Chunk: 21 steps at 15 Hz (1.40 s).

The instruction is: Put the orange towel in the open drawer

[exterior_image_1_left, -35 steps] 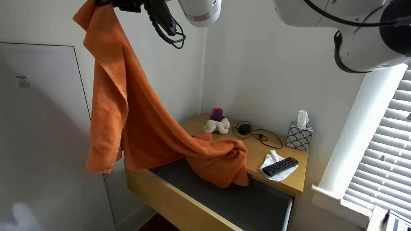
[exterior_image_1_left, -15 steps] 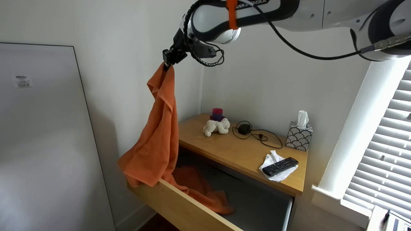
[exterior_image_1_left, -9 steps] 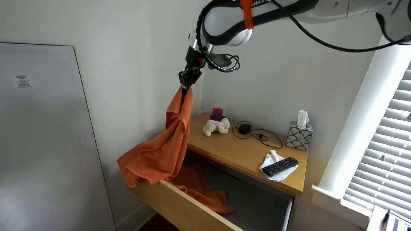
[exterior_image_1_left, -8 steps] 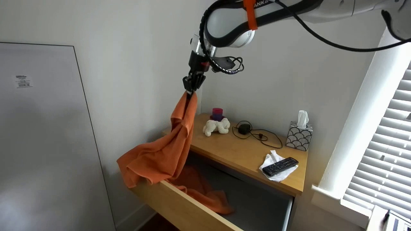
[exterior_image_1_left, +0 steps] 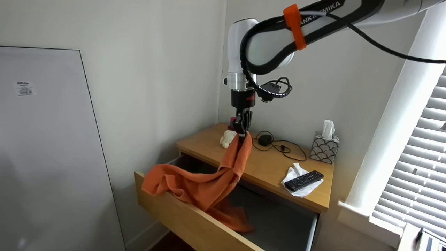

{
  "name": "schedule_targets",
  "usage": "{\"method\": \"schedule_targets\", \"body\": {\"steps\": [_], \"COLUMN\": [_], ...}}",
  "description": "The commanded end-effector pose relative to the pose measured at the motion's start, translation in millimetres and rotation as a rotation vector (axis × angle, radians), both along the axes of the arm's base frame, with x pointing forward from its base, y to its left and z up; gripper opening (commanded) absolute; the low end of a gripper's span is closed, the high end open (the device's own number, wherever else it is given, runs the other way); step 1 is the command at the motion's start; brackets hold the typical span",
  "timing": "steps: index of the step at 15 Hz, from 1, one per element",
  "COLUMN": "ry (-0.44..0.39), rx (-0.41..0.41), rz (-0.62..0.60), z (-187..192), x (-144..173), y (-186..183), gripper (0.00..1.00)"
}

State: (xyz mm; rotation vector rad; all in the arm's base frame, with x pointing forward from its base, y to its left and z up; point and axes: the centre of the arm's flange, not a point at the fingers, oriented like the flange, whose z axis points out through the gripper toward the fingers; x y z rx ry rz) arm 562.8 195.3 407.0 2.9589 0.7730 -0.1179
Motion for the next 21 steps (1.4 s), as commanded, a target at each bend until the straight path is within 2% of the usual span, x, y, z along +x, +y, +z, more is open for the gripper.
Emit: {"method": "schedule_targets", "body": {"steps": [1,8,9,11,17,20,21], "ry": [-0.002,-0.008,-0.008,0.006,0.212,0.274,0.290], "rx": [0.001,0.004,0.004,-0.042,-0.206,-0.241,-0.247], "rz": [-0.001,0.000,0.000,0.007,-0.057,-0.082,-0.085], "z": [0.8,3.2,3.1,-18.7,-92.6,-122.7,-129.5], "x": [0.9,3.6,3.6,1.2,-31.6,-41.7,-43.4], "y": [-0.1,1.4,1.5,-0.7,-24.5,-35.0,-36.8], "gripper": [0.04,0.04,0.01,0.01,0.01,0.01,0.29]}}
